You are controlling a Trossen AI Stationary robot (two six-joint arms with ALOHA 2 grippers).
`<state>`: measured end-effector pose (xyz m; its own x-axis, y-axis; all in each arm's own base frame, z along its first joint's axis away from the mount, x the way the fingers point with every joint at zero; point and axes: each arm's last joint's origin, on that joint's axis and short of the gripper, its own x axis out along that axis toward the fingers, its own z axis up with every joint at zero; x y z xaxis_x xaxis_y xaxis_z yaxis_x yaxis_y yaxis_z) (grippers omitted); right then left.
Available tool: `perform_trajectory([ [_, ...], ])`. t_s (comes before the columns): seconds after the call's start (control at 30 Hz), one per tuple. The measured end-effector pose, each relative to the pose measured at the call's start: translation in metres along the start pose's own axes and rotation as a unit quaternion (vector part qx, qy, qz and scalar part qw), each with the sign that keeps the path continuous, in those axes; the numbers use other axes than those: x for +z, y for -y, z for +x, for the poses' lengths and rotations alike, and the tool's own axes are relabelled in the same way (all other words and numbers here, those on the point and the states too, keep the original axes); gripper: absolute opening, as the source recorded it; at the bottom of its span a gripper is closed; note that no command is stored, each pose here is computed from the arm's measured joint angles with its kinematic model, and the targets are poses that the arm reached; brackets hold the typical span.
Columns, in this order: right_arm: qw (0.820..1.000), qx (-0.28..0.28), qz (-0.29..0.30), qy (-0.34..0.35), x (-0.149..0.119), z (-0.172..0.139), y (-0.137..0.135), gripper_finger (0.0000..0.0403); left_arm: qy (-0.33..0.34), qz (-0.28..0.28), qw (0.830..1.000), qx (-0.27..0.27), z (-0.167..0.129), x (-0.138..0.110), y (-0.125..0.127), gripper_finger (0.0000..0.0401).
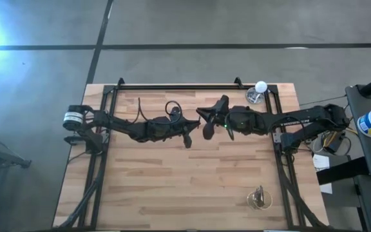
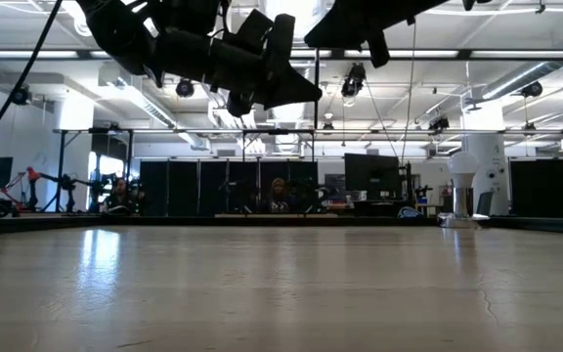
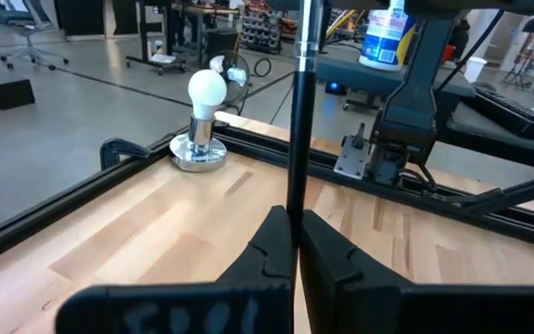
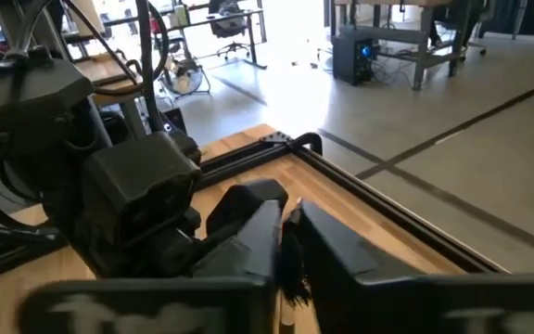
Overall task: Pick & Place Makeup Brushes
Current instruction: Put the eyebrow brush into the makeup brush holder
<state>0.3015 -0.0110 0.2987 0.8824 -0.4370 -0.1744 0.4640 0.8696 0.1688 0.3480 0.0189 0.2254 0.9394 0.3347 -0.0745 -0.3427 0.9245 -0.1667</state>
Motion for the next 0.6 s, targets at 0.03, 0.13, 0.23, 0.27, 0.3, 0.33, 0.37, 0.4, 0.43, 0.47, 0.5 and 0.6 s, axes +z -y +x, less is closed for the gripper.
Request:
perform_trajectory([
  [0.03,1.0,0.0,-0.003,0.0,0.0,0.0,0.0,0.0022,0.0,0.0,1.0,0.0,0.0,0.0,0.0,0.0001],
  [0.13,1.0,0.003,-0.012,-0.001,-0.001,0.0,-0.001,0.0019,-0.003,-0.003,1.0,0.0,0.0,-0.001,0.0,0.0016],
  [0.23,1.0,0.01,-0.019,0.0,0.001,-0.004,-0.003,0.0017,-0.014,-0.008,1.0,0.001,0.0,-0.003,0.0,0.0048],
  [0.27,1.0,0.014,-0.018,0.003,0.003,-0.007,-0.004,0.0016,-0.018,-0.009,1.0,0.001,0.0,-0.003,-0.001,0.0059],
  [0.3,1.0,0.019,-0.017,0.007,0.005,-0.01,-0.005,0.0016,-0.021,-0.011,1.0,0.001,0.0,-0.003,-0.001,0.0069],
  [0.33,0.999,0.026,-0.014,0.012,0.008,-0.015,-0.007,0.0016,-0.021,-0.012,1.0,0.001,-0.001,-0.003,-0.001,0.0078],
  [0.37,0.999,0.033,-0.012,0.018,0.011,-0.02,-0.009,0.0015,-0.02,-0.014,1.0,0.0,-0.001,-0.002,0.0,0.0085],
  [0.4,0.999,0.041,-0.01,0.023,0.014,-0.026,-0.012,0.0015,-0.017,-0.016,1.0,-0.003,-0.002,-0.001,0.0,0.0092],
  [0.43,0.998,0.049,-0.01,0.024,0.016,-0.032,-0.014,0.0015,-0.017,-0.015,1.0,-0.005,-0.003,0.0,0.0,0.0097],
  [0.47,0.998,0.053,-0.01,0.025,0.018,-0.039,-0.016,0.0015,-0.016,-0.014,1.0,-0.007,-0.005,0.0,0.0,0.01],
  [0.5,0.998,0.052,-0.01,0.025,0.019,-0.046,-0.019,0.0015,-0.014,-0.013,1.0,-0.012,-0.006,0.001,0.0,0.0103],
  [0.6,0.999,0.038,-0.005,0.022,0.021,-0.069,-0.025,0.0014,-0.012,-0.014,0.999,-0.035,-0.012,0.0,-0.002,0.0106],
])
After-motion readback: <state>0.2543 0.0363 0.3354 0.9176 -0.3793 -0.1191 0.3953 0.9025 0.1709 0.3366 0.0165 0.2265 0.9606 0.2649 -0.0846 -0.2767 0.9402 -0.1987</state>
